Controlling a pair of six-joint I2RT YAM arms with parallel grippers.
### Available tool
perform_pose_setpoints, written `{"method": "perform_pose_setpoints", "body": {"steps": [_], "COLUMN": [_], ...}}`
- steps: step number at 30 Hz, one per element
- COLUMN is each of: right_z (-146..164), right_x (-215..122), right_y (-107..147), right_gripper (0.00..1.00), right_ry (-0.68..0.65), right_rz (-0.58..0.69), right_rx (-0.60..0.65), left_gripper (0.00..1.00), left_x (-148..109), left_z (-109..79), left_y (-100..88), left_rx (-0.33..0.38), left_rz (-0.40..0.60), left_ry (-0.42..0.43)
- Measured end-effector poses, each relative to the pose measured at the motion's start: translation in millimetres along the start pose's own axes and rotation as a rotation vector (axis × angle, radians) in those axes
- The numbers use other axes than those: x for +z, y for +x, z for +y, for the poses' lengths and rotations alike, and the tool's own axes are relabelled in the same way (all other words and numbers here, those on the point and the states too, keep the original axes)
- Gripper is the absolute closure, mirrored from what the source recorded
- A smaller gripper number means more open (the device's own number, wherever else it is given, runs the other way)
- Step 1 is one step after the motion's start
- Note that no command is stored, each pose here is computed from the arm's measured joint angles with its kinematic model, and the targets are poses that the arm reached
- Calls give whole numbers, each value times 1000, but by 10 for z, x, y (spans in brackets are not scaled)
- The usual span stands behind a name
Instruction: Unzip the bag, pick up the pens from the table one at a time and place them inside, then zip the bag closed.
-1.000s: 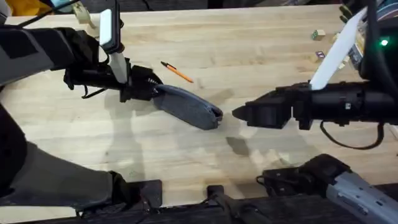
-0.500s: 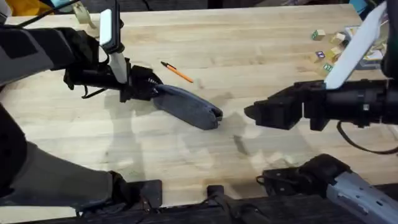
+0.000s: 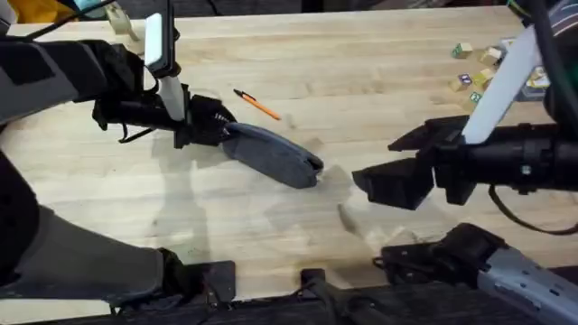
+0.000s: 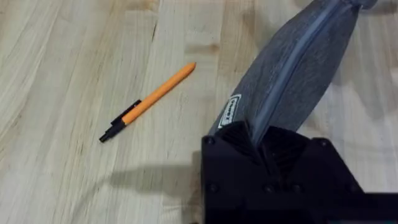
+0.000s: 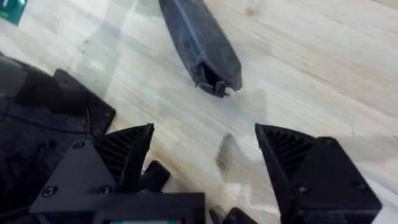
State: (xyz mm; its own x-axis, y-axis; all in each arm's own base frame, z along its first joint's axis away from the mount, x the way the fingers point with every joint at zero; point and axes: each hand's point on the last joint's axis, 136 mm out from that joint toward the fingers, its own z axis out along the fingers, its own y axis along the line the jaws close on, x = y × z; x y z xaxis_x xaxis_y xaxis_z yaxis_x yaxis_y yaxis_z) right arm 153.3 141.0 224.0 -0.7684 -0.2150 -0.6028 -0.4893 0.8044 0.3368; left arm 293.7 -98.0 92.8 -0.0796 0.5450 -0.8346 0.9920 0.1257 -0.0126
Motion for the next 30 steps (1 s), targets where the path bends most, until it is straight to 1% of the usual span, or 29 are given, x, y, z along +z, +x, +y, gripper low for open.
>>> {"method": "perform_pose_setpoints", "body": {"steps": [4, 11, 15, 19, 26, 30], "right_z": [20, 16, 11, 5, 130, 172], "right_x": [4, 6, 59, 180, 513, 709], "right_y": [63, 55, 2, -80, -15, 81], "right_gripper": [4, 4, 4, 4, 4, 4], "right_ry": [-5, -2, -2, -2, -27, -1], "right_rz": [26, 24, 24, 36, 158, 234], "right_rx": [6, 28, 31, 32, -15, -45], "left_gripper": [959, 959, 959, 959, 959, 958], "left_x": [0, 0, 0, 0, 0, 0], "left_z": [0, 1, 0, 1, 1, 0], "left_y": [0, 0, 0, 0, 0, 0], "left_rx": [0, 0, 0, 0, 0, 0], "left_rz": [0, 0, 0, 0, 0, 0], "left_ry": [0, 0, 0, 0, 0, 0]}}
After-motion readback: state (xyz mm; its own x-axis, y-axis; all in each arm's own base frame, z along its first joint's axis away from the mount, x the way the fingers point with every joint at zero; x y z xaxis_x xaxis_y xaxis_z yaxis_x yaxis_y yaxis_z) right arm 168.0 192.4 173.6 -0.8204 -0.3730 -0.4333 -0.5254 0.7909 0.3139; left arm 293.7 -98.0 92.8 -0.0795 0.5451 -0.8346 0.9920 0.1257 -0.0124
